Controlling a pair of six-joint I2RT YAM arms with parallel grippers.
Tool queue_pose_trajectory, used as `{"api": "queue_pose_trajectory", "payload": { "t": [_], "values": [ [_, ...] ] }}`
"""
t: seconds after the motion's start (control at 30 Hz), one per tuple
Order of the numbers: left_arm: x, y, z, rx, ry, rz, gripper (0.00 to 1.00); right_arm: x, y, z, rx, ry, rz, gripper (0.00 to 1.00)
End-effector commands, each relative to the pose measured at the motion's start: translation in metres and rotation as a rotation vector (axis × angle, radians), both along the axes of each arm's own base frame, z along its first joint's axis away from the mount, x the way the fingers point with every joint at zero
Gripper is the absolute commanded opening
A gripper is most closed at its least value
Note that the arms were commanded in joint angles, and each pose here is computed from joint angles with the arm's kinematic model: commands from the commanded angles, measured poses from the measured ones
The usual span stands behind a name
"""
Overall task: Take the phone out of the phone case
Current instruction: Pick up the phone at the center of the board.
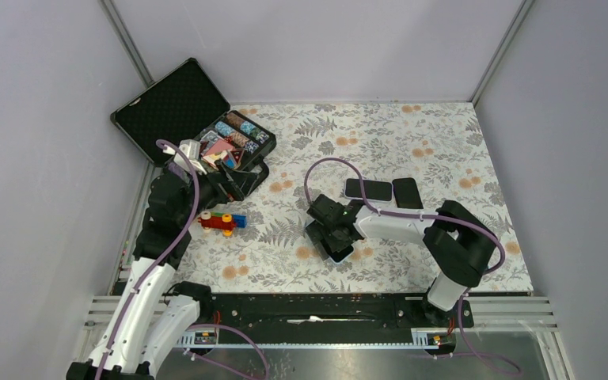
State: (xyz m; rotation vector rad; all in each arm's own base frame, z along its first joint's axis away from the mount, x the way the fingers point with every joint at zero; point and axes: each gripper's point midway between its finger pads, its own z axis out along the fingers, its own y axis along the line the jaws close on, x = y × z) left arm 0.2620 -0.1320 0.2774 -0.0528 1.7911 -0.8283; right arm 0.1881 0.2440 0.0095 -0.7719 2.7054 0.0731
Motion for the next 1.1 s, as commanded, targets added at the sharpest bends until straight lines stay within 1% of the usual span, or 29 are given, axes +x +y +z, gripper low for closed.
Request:
{"api": "queue_pose_trajectory", "payload": {
  "t": [0.0, 0.07, 0.1, 0.2, 0.27, 0.37, 0.43, 0.5, 0.57, 0.63, 0.73, 0.9, 0.97, 1.07],
  "values": [
    [0.006, 0.005, 0.022, -0.007, -0.043, 0.033, 0.99, 0.001, -0.011, -0.014, -0.109, -0.002, -0.008, 0.92],
    [0.010, 0.011, 0.012, 0.004, 0.003, 0.079, 0.99, 0.002, -0.017, -0.018, -0.148, -0.005, -0.016, 0.86],
    [0.012, 0.014, 0.006, 0.012, 0.031, 0.096, 0.99, 0.001, -0.016, -0.019, -0.143, -0.001, -0.014, 0.83],
    [0.014, 0.013, -0.010, 0.020, 0.114, 0.102, 0.99, -0.004, -0.006, -0.018, -0.072, 0.014, 0.002, 0.68],
    [0.015, 0.010, -0.018, 0.013, 0.155, 0.089, 0.98, -0.005, 0.001, -0.013, -0.014, 0.009, 0.005, 0.62],
    [0.015, 0.005, -0.028, -0.021, 0.207, 0.074, 0.99, -0.001, 0.012, -0.001, 0.067, -0.022, -0.008, 0.60],
    [0.014, -0.006, -0.037, -0.060, 0.231, 0.027, 0.98, 0.002, 0.022, 0.012, 0.139, -0.045, -0.010, 0.59],
    [0.011, -0.016, -0.057, -0.087, 0.298, -0.019, 0.98, 0.004, 0.032, 0.026, 0.220, -0.060, -0.010, 0.59],
    [0.009, -0.028, -0.082, -0.090, 0.382, -0.061, 0.98, 0.004, 0.042, 0.043, 0.310, -0.062, -0.002, 0.59],
    [0.008, -0.038, -0.099, -0.093, 0.443, -0.083, 0.96, 0.005, 0.048, 0.055, 0.369, -0.059, -0.003, 0.59],
    [0.007, -0.054, -0.109, -0.107, 0.480, -0.114, 0.95, 0.008, 0.053, 0.068, 0.451, -0.057, -0.021, 0.59],
    [0.008, -0.061, -0.126, -0.135, 0.534, -0.061, 0.94, 0.017, 0.068, 0.082, 0.652, 0.014, -0.115, 0.58],
    [0.007, -0.060, -0.136, -0.158, 0.571, -0.028, 0.93, 0.017, 0.072, 0.082, 0.686, 0.054, -0.150, 0.58],
    [0.003, -0.057, -0.147, -0.188, 0.608, 0.016, 0.92, 0.017, 0.078, 0.074, 0.689, 0.105, -0.189, 0.57]
  ]
}}
